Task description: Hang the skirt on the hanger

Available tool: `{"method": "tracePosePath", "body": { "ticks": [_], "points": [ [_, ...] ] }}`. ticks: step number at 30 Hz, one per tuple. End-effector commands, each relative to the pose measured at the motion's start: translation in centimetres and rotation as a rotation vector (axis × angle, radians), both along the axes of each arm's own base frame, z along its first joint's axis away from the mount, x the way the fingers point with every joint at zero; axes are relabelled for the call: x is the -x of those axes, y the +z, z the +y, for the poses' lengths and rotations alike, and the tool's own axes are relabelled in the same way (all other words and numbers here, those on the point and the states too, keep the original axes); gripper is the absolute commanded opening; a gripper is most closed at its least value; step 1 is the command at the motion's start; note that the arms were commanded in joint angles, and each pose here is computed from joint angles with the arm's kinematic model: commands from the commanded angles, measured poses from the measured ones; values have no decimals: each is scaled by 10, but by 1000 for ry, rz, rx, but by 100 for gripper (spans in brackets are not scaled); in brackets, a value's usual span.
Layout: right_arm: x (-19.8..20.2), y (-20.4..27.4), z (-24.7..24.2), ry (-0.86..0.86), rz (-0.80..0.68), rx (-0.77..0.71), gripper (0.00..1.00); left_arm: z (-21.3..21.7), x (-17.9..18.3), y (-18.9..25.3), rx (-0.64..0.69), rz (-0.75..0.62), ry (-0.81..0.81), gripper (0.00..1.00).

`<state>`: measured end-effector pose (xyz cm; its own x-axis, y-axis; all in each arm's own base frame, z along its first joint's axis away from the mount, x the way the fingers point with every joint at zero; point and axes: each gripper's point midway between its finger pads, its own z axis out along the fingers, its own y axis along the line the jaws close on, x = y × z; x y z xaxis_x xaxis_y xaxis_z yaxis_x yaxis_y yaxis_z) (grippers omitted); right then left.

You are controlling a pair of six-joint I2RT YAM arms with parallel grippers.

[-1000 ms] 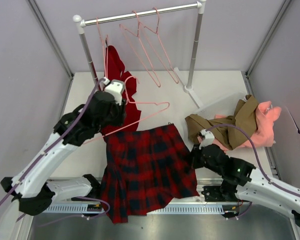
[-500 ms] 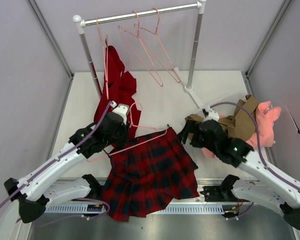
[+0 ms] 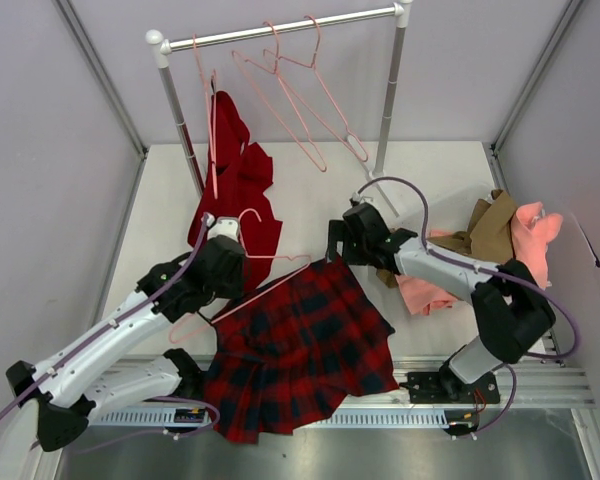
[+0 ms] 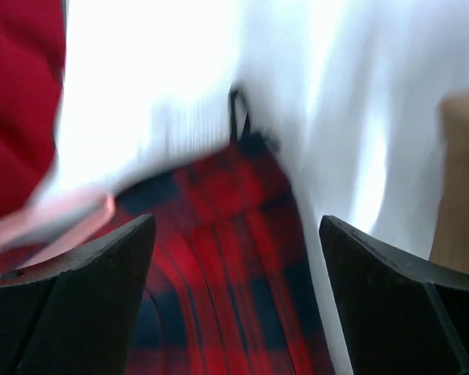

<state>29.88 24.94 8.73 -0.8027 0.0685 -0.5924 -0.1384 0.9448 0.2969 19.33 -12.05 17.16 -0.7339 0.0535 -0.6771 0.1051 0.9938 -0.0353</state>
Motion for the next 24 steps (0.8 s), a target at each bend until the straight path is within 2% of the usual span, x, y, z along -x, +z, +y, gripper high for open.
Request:
{"method": "tracePosePath", "body": {
  "ticks": [1, 3, 8, 11, 15, 20, 24],
  "points": [
    [-56, 37, 13, -150, -88, -137, 91, 6, -1, 4, 13, -27, 50, 0],
    [-69, 34, 12, -236, -51, -188, 90, 8, 0, 4, 23, -39, 52, 0],
    [-82, 0, 25, -260, 14, -117, 86, 8, -3, 15, 42, -80, 56, 0],
    [-74, -19, 24, -241, 52, -52, 83, 9, -4, 16, 25, -78, 45, 0],
    [-60, -22, 20, -251, 71, -39, 82, 8, -8, 20, 17, -85, 35, 0],
    [-46, -33, 27, -227, 107, -38, 72, 7, -11, 22, 27, -93, 27, 0],
    [-41, -41, 25, -238, 118, -15, 53, 8, -12, 23, 14, -93, 14, 0]
  ]
}}
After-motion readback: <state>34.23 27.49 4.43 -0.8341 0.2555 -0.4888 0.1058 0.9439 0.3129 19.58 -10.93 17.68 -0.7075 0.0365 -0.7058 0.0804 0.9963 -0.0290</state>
